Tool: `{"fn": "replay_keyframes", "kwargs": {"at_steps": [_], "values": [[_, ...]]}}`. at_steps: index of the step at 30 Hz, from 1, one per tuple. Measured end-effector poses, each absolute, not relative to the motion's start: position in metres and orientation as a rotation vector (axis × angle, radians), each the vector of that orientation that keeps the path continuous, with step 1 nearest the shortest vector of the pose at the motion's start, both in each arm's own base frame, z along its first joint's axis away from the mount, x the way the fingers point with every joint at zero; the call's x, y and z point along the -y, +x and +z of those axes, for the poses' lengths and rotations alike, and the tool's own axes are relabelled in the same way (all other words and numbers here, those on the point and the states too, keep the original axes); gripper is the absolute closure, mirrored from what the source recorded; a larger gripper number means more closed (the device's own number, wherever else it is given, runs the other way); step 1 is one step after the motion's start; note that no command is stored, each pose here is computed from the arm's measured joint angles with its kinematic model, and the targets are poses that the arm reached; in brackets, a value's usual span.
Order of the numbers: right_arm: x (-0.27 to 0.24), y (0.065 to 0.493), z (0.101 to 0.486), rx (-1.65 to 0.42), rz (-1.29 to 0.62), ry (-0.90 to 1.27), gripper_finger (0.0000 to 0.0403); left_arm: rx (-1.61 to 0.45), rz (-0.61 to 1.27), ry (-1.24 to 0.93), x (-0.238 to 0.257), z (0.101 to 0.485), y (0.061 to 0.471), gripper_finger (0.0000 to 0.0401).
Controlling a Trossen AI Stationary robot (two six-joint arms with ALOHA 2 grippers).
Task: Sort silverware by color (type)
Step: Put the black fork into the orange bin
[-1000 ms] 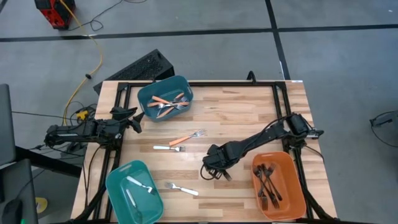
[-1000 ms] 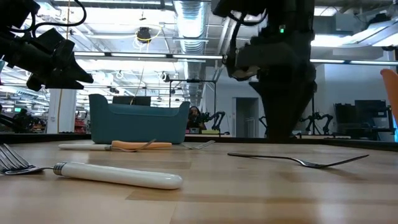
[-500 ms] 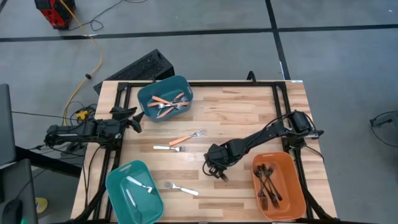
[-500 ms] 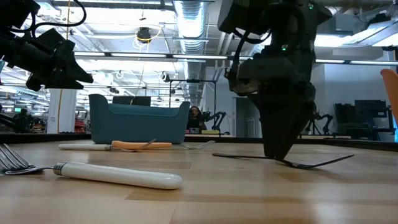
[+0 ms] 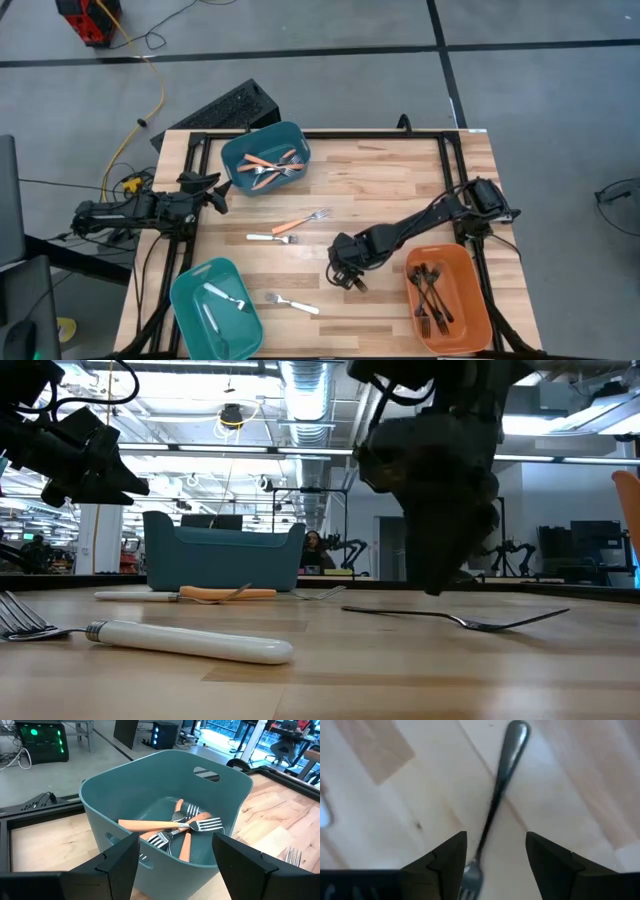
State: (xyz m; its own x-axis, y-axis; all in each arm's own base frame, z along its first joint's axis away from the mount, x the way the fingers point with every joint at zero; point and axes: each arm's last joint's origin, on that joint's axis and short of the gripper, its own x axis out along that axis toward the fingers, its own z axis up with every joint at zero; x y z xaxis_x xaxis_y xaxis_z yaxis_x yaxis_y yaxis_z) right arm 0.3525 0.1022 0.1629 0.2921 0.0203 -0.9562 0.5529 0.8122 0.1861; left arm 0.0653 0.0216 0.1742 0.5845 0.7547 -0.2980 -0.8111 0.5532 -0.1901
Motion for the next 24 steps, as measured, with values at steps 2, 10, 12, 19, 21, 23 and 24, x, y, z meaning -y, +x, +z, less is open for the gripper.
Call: {"fn": "replay_keyframes", "kwargs": {"at_steps": [2,10,12,19,21,23,24], "values": [[-0.104,0.353,0.159,-1.238,-0.395,0.529,0.0172,-0.190,0.932,-0.323,-0.022,0.174,0.065,0.0166],[-0.112,0.353,0.148,-1.222,-0.405,0.443,0.0172,-0.199,0.907,-0.331,-0.021,0.174,0.066,0.0166],[-0.117,0.356,0.145,-1.205,-0.390,0.448,0.0172,-0.200,0.906,-0.331,-0.021,0.174,0.066,0.0166],[-0.127,0.351,0.139,-1.217,-0.436,0.439,0.0173,-0.206,0.892,-0.336,-0.021,0.174,0.066,0.0166],[-0.129,0.349,0.138,-1.229,-0.446,0.429,0.0173,-0.205,0.892,-0.337,-0.021,0.174,0.066,0.0166],[-0.129,0.348,0.138,-1.236,-0.450,0.420,0.0173,-0.206,0.892,-0.336,-0.021,0.174,0.066,0.0166],[-0.130,0.347,0.138,-1.241,-0.451,0.416,0.0174,-0.206,0.892,-0.336,-0.021,0.174,0.066,0.0166]]}}
